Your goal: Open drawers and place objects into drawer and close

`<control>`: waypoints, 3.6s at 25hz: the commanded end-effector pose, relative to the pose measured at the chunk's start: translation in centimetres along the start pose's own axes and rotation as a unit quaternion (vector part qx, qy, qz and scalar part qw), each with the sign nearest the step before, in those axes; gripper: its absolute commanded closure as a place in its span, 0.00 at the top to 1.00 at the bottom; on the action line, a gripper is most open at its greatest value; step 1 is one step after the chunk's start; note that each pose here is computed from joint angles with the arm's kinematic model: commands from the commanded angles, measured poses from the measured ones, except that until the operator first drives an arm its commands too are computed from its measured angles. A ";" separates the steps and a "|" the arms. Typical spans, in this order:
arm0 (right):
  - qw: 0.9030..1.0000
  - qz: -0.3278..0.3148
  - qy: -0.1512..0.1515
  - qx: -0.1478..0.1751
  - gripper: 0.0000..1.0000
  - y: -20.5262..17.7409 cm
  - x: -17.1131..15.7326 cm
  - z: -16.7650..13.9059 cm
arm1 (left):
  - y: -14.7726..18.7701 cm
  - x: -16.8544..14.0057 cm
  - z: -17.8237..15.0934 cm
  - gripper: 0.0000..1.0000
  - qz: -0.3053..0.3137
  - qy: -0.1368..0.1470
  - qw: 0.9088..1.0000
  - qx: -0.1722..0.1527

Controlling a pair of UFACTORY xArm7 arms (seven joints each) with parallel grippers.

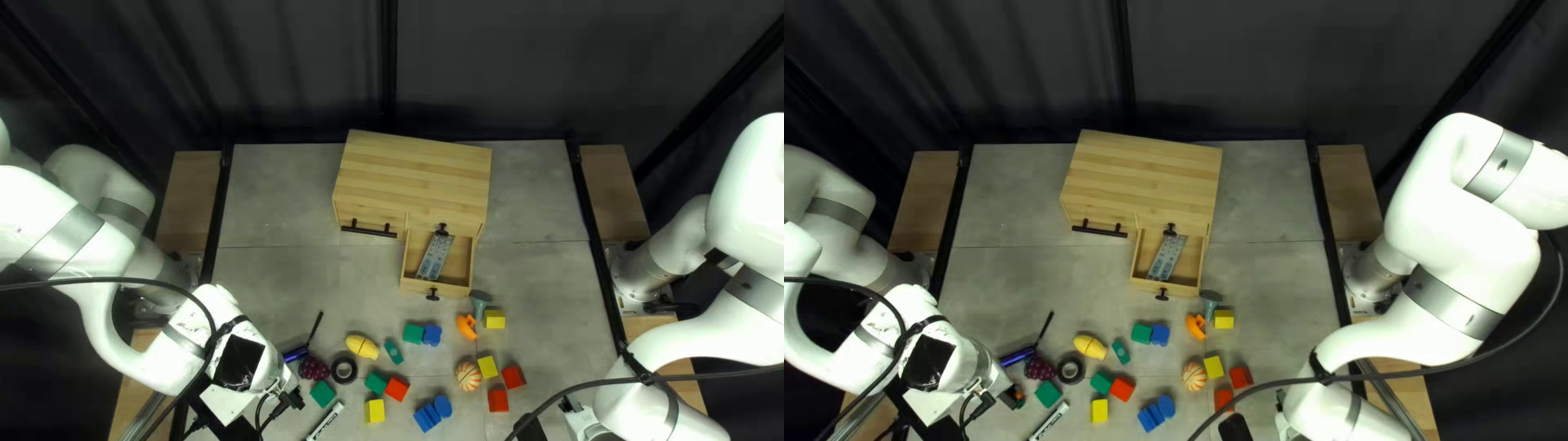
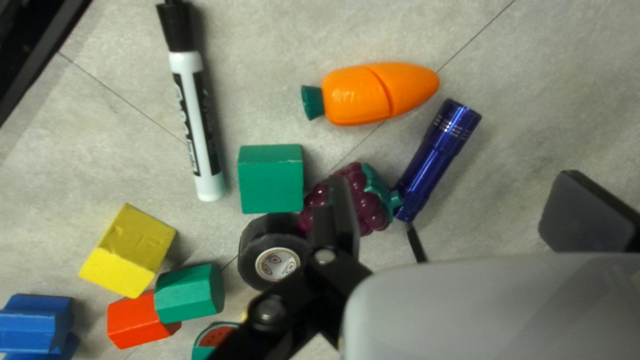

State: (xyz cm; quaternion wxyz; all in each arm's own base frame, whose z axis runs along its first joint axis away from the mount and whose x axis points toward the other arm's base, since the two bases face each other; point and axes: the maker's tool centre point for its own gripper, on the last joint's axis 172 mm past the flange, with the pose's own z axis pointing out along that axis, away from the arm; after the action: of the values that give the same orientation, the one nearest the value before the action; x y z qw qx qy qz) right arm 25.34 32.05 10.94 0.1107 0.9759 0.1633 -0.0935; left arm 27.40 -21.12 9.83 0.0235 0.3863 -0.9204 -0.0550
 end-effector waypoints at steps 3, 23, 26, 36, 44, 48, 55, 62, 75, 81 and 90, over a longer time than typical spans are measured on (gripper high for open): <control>1.000 0.000 0.000 0.000 1.00 0.0 0.0 0.0 | 0.6 2.4 -0.8 1.00 -0.050 0.010 0.999 0.010; 1.000 0.000 0.000 0.000 1.00 0.0 0.0 0.0 | 1.8 1.4 1.7 1.00 0.021 0.020 0.999 -0.044; 1.000 0.000 0.000 0.000 1.00 0.0 0.0 0.0 | 2.4 0.5 2.2 1.00 0.026 0.010 0.998 -0.050; 1.000 0.000 0.000 0.000 1.00 0.0 0.0 0.0 | 3.1 -1.2 3.7 1.00 0.048 -0.006 0.997 -0.061; 1.000 0.000 0.000 0.000 1.00 0.0 0.0 0.0 | 3.7 -1.0 5.4 1.00 0.060 -0.013 0.997 -0.057; 1.000 0.000 0.000 0.000 1.00 0.0 0.0 0.0 | 3.8 -1.1 5.7 1.00 0.061 -0.014 0.997 -0.055; 1.000 0.000 0.000 0.000 1.00 0.0 0.0 0.0 | 4.0 -1.6 6.5 1.00 0.059 -0.012 0.997 -0.053; 1.000 0.000 0.000 0.000 1.00 0.0 0.0 0.0 | 4.5 -2.3 7.0 0.98 0.054 -0.011 0.997 -0.051; 1.000 0.000 0.000 0.000 1.00 0.0 0.0 0.0 | 4.6 -2.3 8.1 0.86 0.053 -0.014 0.997 -0.045; 1.000 0.000 0.000 0.000 1.00 0.0 0.0 0.0 | 4.5 -2.4 8.6 0.80 0.053 -0.015 0.998 -0.044; 1.000 0.000 0.000 0.000 1.00 0.0 0.0 0.0 | 4.2 -2.0 9.2 0.00 0.056 -0.017 0.997 -0.045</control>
State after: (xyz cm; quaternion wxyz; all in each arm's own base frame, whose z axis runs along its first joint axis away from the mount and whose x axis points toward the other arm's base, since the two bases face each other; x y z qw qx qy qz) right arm 25.34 32.05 10.94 0.1107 0.9759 0.1632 -0.0935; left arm 24.96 -15.74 1.43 0.0277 0.3340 -0.9367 -0.1015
